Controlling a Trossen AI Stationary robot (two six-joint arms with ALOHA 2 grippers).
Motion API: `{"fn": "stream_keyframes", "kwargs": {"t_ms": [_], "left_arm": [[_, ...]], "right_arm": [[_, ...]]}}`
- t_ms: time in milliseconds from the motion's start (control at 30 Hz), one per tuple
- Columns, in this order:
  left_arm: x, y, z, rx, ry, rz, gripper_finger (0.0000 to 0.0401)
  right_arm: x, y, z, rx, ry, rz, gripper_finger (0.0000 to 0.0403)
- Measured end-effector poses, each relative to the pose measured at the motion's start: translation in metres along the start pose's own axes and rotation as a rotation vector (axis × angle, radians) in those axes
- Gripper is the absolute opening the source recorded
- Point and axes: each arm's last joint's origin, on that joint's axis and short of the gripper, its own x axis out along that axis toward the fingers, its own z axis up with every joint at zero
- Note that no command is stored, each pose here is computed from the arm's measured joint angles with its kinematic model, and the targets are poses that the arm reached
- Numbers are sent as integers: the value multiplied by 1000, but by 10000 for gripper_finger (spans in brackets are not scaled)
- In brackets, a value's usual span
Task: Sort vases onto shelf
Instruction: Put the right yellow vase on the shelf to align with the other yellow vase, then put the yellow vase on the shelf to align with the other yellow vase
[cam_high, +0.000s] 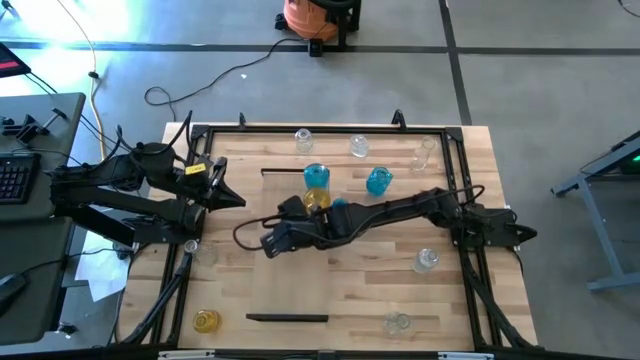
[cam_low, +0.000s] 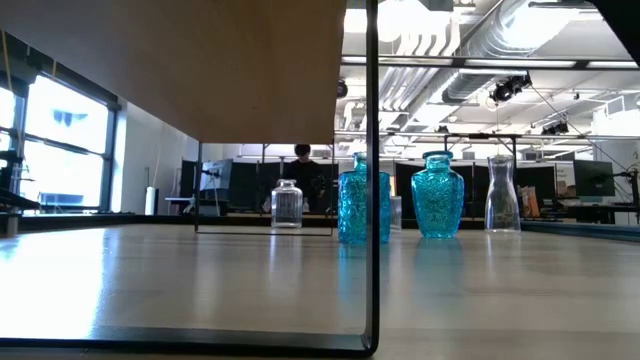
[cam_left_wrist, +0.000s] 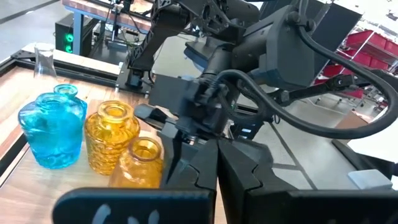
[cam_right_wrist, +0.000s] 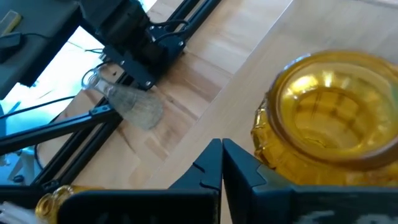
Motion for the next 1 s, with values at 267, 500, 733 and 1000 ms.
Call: {"fn": "stream_keyframes", "kwargs": {"t_ms": [267,500,733,1000], "left_arm": [[0,0,0,0,0,0,0],[0,0,0,3,0,0,0],[0,0,0,19,0,0,0],[0,0,0,19,0,0,0]], "right_arm": [[3,-1,6,0,-12,18,0],[-2,6,-2,15,-4,48,0],[-2,6,-1,35,-8,52,0],[-4,9,-3,36,-7,71,0]]}}
